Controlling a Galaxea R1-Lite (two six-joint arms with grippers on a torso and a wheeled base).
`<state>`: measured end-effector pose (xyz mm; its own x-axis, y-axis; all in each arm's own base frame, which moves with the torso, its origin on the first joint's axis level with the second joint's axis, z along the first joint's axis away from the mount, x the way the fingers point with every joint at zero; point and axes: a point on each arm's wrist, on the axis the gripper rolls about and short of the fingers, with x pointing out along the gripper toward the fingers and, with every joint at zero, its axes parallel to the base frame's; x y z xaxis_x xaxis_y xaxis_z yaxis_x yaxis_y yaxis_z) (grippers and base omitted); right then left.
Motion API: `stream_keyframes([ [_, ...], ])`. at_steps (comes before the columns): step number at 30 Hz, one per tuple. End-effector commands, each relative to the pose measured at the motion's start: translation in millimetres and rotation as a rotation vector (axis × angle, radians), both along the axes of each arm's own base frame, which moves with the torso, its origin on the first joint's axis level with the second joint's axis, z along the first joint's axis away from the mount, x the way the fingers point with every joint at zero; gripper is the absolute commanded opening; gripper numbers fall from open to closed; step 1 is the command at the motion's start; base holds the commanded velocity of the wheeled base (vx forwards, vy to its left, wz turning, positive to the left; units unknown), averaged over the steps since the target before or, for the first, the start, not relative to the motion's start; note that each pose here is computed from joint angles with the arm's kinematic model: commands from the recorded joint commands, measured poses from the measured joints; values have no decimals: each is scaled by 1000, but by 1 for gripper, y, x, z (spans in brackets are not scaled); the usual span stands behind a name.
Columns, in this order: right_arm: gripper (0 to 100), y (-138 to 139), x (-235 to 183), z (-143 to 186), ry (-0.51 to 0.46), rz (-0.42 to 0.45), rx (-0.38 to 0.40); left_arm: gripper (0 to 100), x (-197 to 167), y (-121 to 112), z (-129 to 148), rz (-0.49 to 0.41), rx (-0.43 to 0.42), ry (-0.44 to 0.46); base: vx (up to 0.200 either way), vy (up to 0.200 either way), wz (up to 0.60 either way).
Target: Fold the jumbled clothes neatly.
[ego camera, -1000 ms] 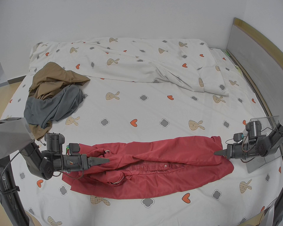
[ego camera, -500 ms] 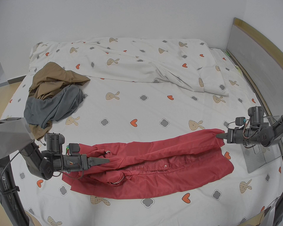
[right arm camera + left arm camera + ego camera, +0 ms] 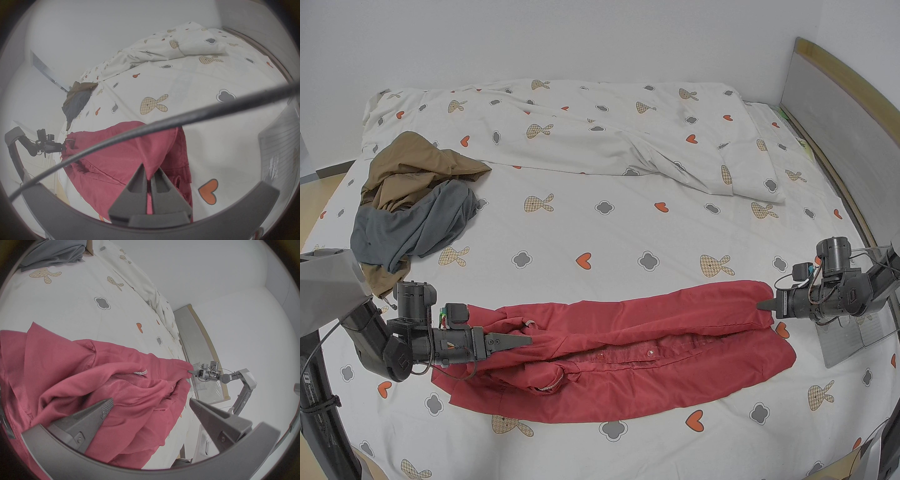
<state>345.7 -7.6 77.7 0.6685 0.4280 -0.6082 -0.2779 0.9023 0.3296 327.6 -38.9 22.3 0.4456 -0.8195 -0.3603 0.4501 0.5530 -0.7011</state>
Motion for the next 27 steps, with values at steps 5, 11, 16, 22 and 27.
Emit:
stream_keyframes([
  [5, 0, -6, -4, -7, 23, -4, -13, 100, 0, 0, 2, 0, -1, -7, 0, 0, 0],
  [11, 100, -3, -13, 2, 1, -10, -26, 100, -2, 0, 7, -2, -1, -19, 0, 0, 0],
  [16, 100, -6, -31, 30, -71, -53, -59, 100, -9, -2, 19, -9, -3, -45, 0, 0, 0],
  [22, 100, 3, -46, 56, -139, -40, -39, 100, -20, -8, 38, -31, -8, -93, 0, 0, 0],
  [27, 100, 55, -47, 57, -70, 33, 101, 100, -29, -13, 54, -48, -14, -134, 0, 0, 0],
])
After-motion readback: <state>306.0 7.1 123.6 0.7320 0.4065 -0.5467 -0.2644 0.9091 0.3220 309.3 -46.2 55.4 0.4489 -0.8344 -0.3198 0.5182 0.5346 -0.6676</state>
